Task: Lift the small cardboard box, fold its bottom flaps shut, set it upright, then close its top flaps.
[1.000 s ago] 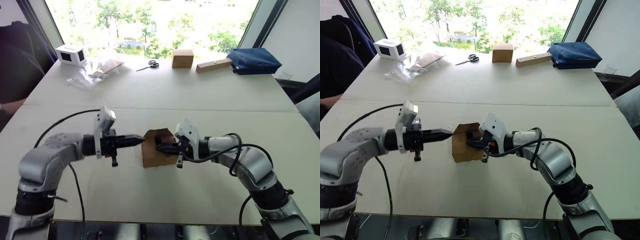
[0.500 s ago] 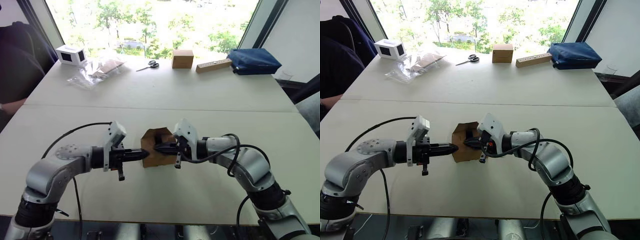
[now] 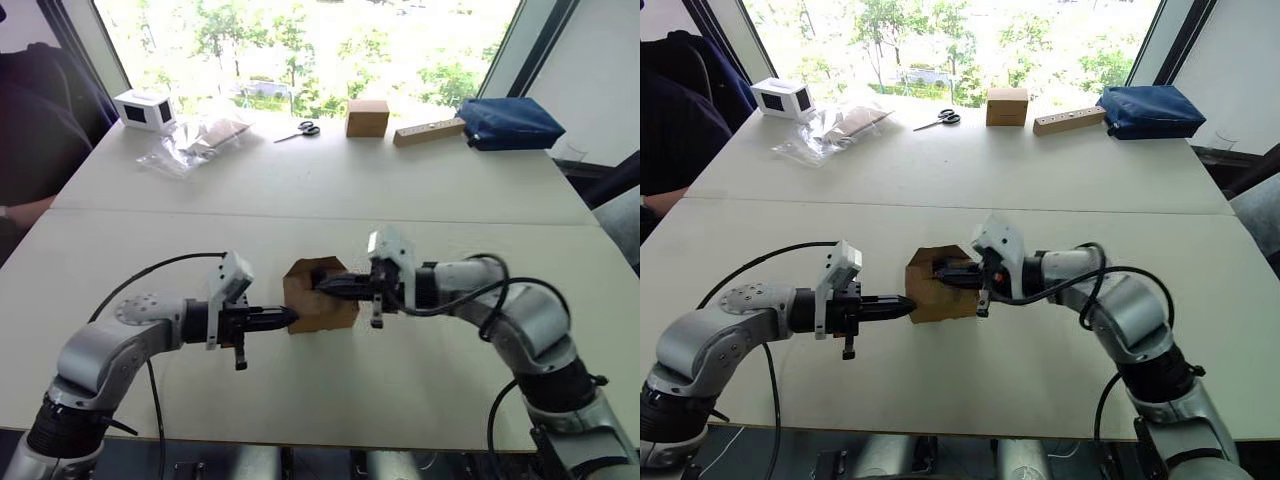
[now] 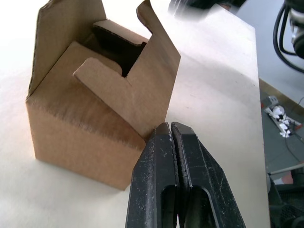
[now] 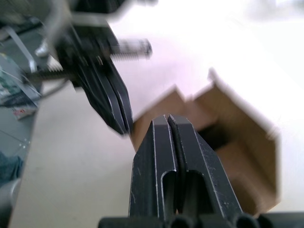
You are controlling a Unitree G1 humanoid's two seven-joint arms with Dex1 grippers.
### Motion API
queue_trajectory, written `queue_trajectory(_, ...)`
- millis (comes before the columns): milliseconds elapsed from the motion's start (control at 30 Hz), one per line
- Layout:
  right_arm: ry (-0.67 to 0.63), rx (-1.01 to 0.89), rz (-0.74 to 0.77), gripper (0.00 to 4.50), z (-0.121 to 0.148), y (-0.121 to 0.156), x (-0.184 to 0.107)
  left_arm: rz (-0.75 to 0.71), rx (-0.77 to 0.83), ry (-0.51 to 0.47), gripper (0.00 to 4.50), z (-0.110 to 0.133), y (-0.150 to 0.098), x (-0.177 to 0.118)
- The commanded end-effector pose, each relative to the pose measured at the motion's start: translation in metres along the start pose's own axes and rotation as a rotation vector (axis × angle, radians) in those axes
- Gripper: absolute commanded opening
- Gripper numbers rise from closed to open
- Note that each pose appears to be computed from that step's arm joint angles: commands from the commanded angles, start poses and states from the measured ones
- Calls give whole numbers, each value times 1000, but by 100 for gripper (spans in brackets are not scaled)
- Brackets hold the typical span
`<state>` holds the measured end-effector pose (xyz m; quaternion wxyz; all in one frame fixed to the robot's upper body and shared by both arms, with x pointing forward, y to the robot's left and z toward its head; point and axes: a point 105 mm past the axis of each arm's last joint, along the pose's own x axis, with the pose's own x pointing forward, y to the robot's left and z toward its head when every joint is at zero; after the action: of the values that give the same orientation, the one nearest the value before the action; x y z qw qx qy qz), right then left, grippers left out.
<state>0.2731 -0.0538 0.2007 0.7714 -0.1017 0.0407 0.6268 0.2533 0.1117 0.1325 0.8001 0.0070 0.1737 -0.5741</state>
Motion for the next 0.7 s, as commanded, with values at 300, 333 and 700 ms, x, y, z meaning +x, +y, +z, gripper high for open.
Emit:
queue_trajectory(300, -43, -93, -88, 0, 16, -37, 4, 68, -36, -25, 4, -1, 10, 3)
queue_trajectory(333, -36, -100, -89, 0, 15, -39, 5, 78, -49, -52, 4, 3, 12, 3)
queue_trajectory(700, 72, -169, -164, 0, -3, -64, 24, 105, -68, -57, 4, 2, 18, 3)
